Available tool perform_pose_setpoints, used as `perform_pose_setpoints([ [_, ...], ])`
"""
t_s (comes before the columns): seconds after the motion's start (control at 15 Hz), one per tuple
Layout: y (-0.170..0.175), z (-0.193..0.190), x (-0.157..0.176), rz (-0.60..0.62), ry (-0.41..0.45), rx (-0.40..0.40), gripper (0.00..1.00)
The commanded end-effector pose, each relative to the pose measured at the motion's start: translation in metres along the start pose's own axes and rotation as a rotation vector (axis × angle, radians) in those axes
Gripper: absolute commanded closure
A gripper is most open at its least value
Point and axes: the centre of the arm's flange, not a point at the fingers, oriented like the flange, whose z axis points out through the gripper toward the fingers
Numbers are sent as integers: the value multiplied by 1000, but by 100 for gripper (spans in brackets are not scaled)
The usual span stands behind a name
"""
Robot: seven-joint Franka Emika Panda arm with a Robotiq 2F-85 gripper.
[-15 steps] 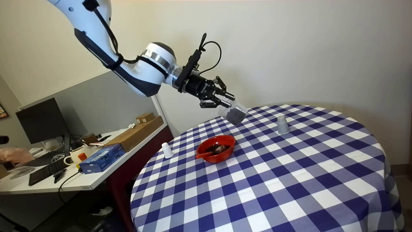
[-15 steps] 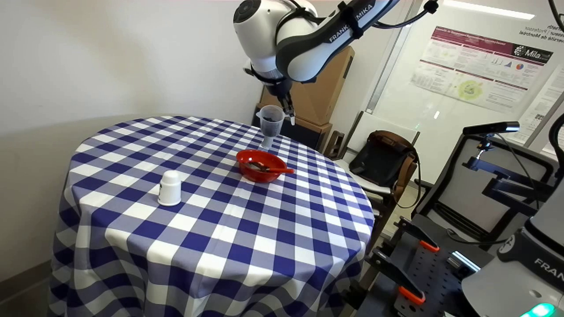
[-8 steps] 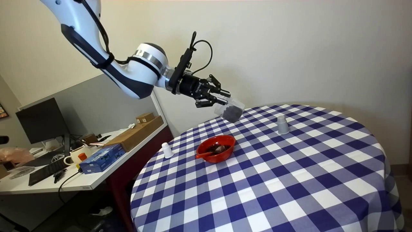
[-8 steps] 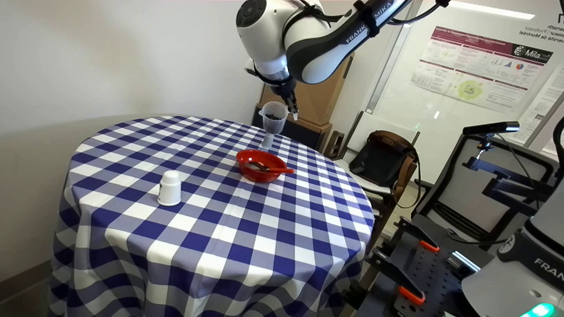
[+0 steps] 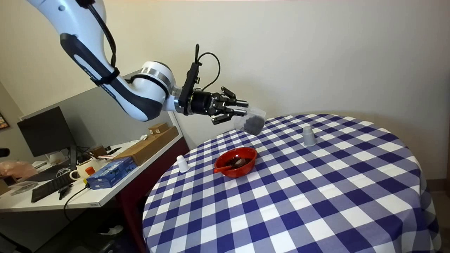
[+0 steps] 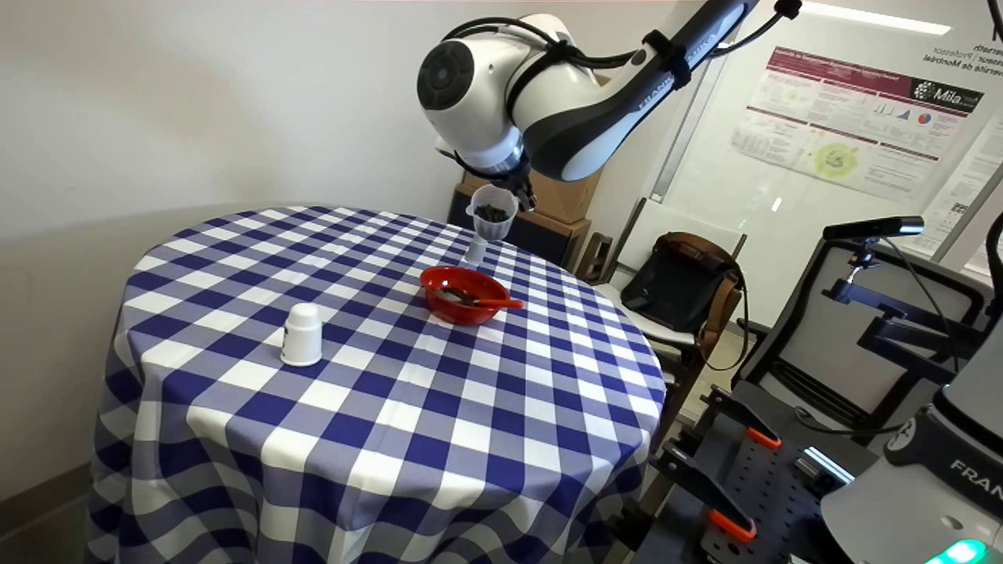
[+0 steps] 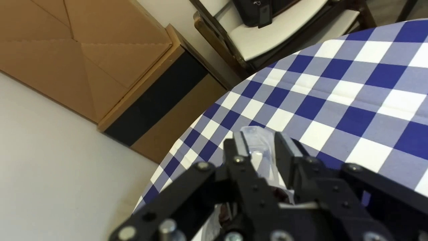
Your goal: Pick up the plastic cup from the table, pour some of its contents in the orange bowl and put the cup back on the table.
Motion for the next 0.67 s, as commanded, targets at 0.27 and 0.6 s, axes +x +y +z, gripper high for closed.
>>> perform_pose_setpoints([
  [0.27, -31, -20, 7, -36, -55, -186, 88],
  [0.6, -50, -15, 15, -85, -91, -283, 88],
])
